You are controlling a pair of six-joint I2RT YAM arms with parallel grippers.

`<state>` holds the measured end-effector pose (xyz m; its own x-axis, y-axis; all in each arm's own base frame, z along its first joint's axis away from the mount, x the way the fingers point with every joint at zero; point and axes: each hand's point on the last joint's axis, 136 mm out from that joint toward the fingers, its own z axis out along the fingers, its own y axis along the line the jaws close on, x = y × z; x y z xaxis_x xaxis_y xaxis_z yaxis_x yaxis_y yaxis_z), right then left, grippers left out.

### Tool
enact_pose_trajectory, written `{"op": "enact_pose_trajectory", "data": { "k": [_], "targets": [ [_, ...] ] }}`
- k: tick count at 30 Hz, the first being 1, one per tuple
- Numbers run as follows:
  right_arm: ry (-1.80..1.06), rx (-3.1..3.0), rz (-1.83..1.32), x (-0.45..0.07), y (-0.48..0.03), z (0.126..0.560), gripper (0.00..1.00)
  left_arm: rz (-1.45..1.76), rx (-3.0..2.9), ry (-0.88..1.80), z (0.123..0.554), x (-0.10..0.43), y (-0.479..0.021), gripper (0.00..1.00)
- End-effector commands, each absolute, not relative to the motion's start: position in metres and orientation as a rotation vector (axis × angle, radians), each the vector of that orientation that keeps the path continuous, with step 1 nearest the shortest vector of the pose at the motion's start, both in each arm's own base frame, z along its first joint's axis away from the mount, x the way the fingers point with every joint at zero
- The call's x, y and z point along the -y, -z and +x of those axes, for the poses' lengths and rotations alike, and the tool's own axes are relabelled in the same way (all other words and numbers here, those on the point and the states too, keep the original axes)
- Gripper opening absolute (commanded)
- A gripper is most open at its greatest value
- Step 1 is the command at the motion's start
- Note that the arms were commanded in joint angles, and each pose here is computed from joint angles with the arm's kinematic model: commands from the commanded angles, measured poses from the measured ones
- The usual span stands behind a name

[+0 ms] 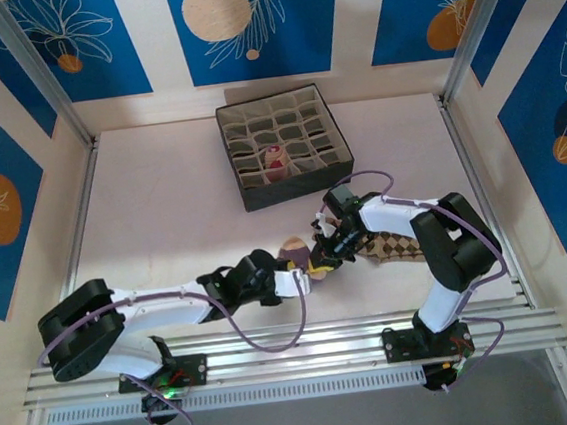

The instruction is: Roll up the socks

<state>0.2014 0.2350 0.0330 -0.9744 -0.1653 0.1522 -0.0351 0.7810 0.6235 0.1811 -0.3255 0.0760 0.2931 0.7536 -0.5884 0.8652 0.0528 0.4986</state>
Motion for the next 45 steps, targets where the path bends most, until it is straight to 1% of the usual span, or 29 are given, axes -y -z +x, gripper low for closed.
{"op": "enact_pose_trajectory", "data": {
  "k": [1, 9, 11, 12, 14, 17, 18, 19, 21, 22, 23, 25, 30, 33, 39, 45],
  "targets": [
    [0.808, 2.727, 0.095, -0.219, -0.014, 0.183, 0.01, 1.744, -1.423, 0.053, 0.186, 0.331, -0.070, 0.39],
    [0.806, 2.714, 0.091, -0.218, -0.013, 0.181, 0.01, 1.794, -1.414, 0.002, 0.184, 0.348, -0.048, 0.44],
    [0.804, 2.709, 0.091, -0.218, -0.012, 0.179, 0.01, 1.799, -1.431, -0.018, 0.187, 0.349, -0.042, 0.44],
    [0.808, 2.708, 0.095, -0.218, -0.013, 0.179, 0.02, 1.804, -1.443, -0.030, 0.189, 0.349, -0.038, 0.42],
    [0.817, 2.703, 0.096, -0.218, -0.014, 0.178, 0.04, 1.804, -1.483, -0.062, 0.193, 0.346, -0.031, 0.34],
    [0.839, 2.702, 0.106, -0.219, -0.018, 0.176, 0.08, 1.810, -1.562, -0.089, 0.196, 0.336, -0.017, 0.10],
    [0.855, 2.703, 0.111, -0.220, -0.020, 0.176, 0.12, 1.815, -1.584, -0.066, 0.194, 0.334, -0.014, 0.02],
    [0.869, 2.705, 0.119, -0.221, -0.023, 0.176, 0.19, 1.820, -1.601, -0.026, 0.190, 0.333, -0.013, 0.00],
    [0.902, 2.720, 0.136, -0.222, -0.029, 0.177, 0.39, 1.821, -1.664, 0.120, 0.180, 0.332, -0.011, 0.00],
    [0.920, 2.731, 0.147, -0.222, -0.032, 0.178, 0.45, 1.811, -1.698, 0.191, 0.176, 0.332, -0.012, 0.00],
    [0.943, 2.748, 0.158, -0.223, -0.036, 0.180, 0.49, 1.799, -1.731, 0.277, 0.172, 0.332, -0.014, 0.00],
    [0.986, 2.783, 0.171, -0.222, -0.045, 0.185, 0.54, 1.770, -1.774, 0.432, 0.165, 0.331, -0.018, 0.00],
    [1.101, 2.876, 0.201, -0.222, -0.063, 0.198, 0.58, 1.669, -1.885, 0.772, 0.159, 0.327, -0.027, 0.00],
    [1.159, 2.911, 0.231, -0.224, -0.068, 0.203, 0.58, 1.601, -1.948, 0.894, 0.163, 0.322, -0.027, 0.00],
    [1.209, 2.919, 0.276, -0.232, -0.065, 0.210, 0.59, 1.507, -2.039, 1.072, 0.168, 0.321, -0.024, 0.00],
    [1.180, 2.904, 0.314, -0.241, -0.053, 0.215, 0.59, 1.450, -2.137, 1.164, 0.174, 0.320, -0.013, 0.00]
  ]
}}
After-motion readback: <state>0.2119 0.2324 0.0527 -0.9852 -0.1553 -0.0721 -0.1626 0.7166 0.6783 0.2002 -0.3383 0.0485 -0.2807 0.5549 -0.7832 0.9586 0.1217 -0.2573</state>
